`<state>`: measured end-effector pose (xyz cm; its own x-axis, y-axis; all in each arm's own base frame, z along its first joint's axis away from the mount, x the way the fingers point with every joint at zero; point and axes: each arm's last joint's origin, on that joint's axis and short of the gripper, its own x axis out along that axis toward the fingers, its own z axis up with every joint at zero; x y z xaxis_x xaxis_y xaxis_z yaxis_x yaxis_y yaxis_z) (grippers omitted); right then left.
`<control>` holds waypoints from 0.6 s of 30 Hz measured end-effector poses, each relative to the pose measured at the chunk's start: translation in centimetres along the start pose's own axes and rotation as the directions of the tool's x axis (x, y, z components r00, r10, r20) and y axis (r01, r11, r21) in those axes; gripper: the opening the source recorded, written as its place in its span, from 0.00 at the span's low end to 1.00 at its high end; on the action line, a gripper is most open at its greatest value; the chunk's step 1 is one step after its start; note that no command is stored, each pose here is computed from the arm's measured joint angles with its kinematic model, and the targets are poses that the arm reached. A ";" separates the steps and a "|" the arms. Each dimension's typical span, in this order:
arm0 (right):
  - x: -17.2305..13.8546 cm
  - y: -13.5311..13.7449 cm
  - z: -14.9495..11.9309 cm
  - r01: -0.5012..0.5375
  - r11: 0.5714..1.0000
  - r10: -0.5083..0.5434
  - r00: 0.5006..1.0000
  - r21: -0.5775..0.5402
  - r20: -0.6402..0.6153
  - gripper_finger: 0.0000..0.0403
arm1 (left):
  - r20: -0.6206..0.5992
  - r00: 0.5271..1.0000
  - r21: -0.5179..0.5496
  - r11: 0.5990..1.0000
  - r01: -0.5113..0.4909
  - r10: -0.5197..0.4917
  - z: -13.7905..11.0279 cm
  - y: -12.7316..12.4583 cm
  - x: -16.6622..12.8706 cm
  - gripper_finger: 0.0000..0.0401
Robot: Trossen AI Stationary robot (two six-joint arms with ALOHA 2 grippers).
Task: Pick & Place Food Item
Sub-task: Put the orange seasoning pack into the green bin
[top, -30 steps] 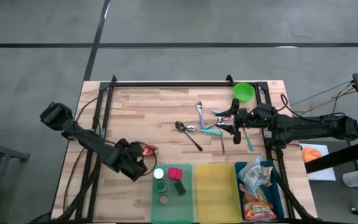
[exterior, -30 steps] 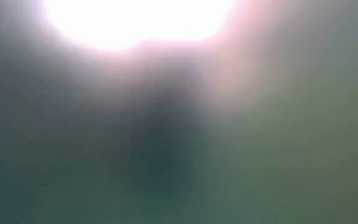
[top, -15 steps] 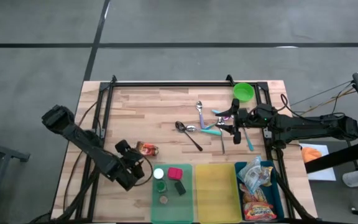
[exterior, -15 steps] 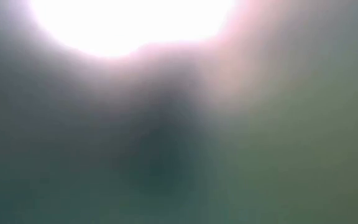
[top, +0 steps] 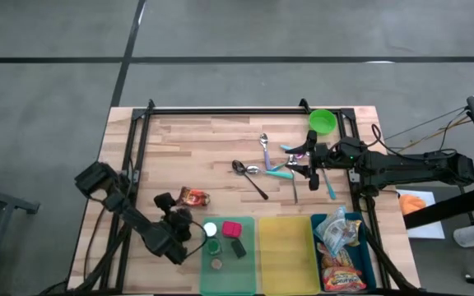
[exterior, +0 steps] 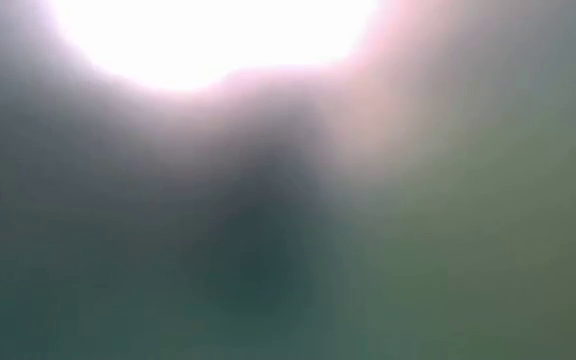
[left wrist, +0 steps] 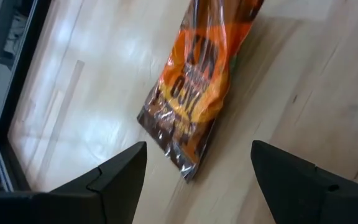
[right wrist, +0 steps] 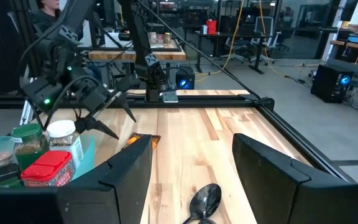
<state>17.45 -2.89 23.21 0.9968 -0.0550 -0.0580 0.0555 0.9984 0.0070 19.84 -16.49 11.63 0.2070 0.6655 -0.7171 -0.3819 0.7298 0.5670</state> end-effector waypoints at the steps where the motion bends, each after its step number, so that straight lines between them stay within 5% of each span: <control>1: 0.0 0.0 0.0 0.000 1.000 0.000 1.000 0.000 0.000 0.55 | 0.002 1.000 0.010 1.000 -0.004 0.004 -0.3 0.0 0.0 0.72; 12: 0.0 0.0 0.0 0.000 1.000 0.000 1.000 0.000 0.000 0.55 | 0.013 0.997 0.160 0.984 0.072 -0.075 -0.3 -0.4 -0.1 0.72; 18: 0.0 0.0 0.0 0.000 1.000 0.000 1.000 0.000 0.000 0.55 | 0.016 0.995 0.151 0.984 0.093 -0.096 -0.4 0.0 -0.2 0.72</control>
<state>17.45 -2.90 23.20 0.9968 -0.0553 -0.0584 0.0559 0.9984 0.0071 19.45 -16.67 11.57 0.2570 0.5946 -0.7619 -0.2206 0.8036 0.5527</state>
